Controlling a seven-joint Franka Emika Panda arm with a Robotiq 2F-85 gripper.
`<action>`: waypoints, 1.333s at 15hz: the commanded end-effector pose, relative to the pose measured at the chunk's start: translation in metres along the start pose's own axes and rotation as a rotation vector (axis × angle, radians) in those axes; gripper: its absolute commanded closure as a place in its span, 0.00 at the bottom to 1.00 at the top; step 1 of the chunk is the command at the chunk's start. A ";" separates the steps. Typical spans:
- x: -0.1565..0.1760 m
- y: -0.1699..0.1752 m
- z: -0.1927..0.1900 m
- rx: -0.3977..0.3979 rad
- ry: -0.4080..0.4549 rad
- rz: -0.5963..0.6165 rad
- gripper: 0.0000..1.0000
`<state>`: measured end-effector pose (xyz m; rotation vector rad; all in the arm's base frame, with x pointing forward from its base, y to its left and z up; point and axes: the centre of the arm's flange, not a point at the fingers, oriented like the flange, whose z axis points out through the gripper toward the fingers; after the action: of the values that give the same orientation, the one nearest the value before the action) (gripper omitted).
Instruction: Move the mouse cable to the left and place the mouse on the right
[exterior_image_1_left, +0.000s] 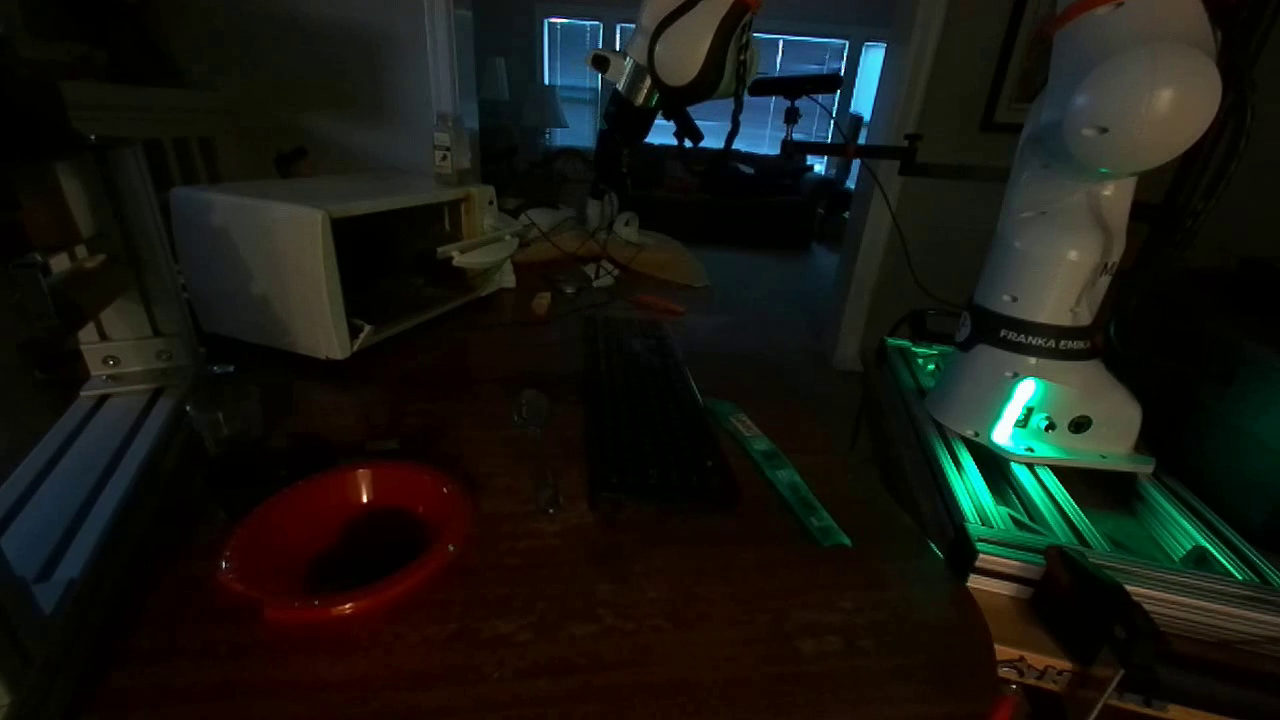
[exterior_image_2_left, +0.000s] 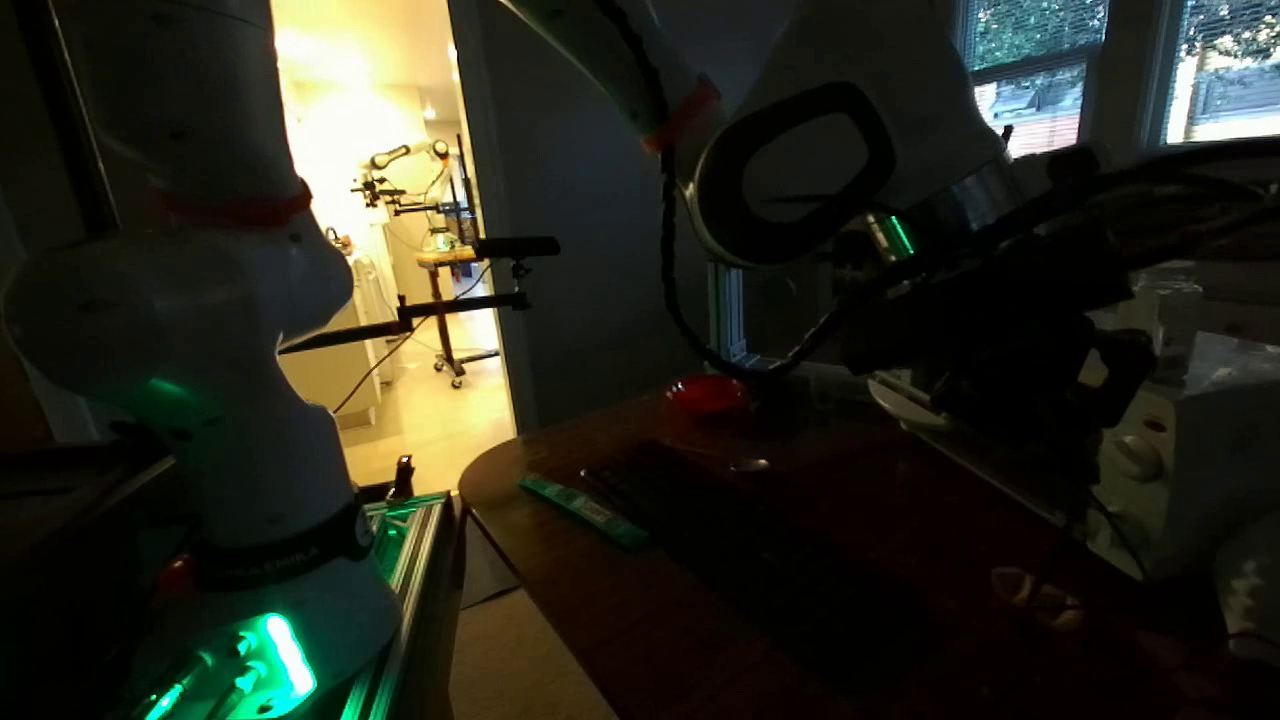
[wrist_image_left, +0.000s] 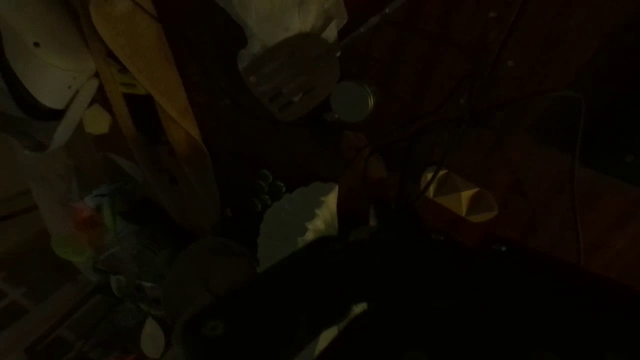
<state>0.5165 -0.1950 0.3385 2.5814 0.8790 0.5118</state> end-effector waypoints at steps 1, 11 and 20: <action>-0.015 -0.007 -0.032 -0.006 -0.016 0.115 0.99; -0.066 0.023 -0.068 -0.101 0.049 0.610 0.99; -0.107 0.050 -0.080 -0.206 0.107 1.033 0.99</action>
<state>0.4360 -0.2868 0.4057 2.6855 -0.3871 0.8652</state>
